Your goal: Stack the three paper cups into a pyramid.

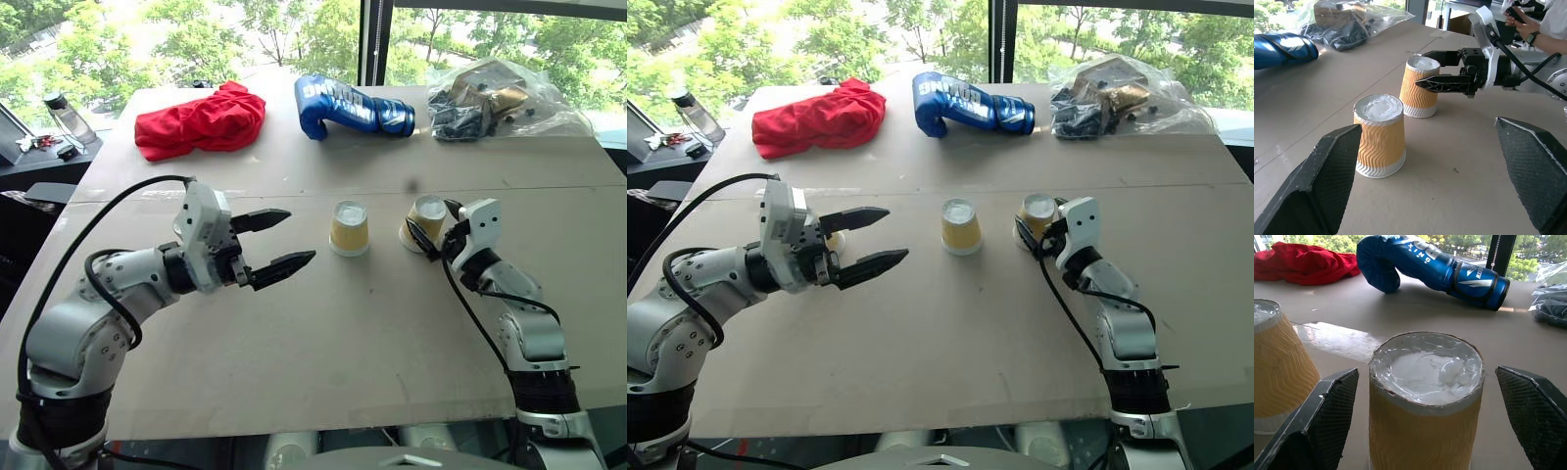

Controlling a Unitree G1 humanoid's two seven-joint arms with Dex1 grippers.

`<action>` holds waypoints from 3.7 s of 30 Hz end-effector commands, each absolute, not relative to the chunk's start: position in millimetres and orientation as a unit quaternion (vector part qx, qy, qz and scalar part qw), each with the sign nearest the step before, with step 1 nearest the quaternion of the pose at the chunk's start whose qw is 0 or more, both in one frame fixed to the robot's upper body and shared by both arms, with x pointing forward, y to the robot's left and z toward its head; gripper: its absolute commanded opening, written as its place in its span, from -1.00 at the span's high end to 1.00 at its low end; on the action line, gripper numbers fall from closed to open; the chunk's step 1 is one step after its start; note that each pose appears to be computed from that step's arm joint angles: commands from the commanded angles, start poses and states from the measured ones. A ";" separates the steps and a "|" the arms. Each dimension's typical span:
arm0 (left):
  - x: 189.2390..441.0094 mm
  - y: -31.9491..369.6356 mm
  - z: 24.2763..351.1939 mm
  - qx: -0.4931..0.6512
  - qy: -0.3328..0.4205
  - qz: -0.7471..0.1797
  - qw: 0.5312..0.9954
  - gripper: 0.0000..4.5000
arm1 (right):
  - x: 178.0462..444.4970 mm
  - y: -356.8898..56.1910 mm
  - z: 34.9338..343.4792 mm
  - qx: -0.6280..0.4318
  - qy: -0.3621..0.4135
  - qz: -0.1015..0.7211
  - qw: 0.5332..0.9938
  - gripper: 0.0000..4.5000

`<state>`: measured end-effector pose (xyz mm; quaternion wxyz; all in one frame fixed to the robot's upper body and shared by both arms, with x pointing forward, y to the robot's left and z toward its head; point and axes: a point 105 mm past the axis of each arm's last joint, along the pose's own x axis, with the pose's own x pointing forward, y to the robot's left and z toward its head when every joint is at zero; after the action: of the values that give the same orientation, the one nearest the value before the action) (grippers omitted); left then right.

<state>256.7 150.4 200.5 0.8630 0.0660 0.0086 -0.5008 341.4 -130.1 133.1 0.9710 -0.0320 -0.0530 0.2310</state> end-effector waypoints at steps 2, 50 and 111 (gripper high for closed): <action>251.9 145.6 213.5 0.083 -0.013 -0.508 0.857 -1.00 | 338.0 -126.9 145.9 -0.029 -0.084 0.240 0.967 -0.17; 237.2 156.3 200.7 0.092 0.000 -0.514 0.853 -1.00 | 333.1 -82.8 145.6 -0.033 -0.067 0.360 0.930 -0.97; 322.4 265.5 136.5 0.081 -0.088 0.007 0.993 -1.00 | 221.5 -109.4 196.6 0.004 -0.158 0.572 0.805 -0.97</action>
<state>322.2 263.3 125.5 0.9950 0.0736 -0.0669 0.0093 226.8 -111.2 189.1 0.8126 0.0102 -0.1390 0.5659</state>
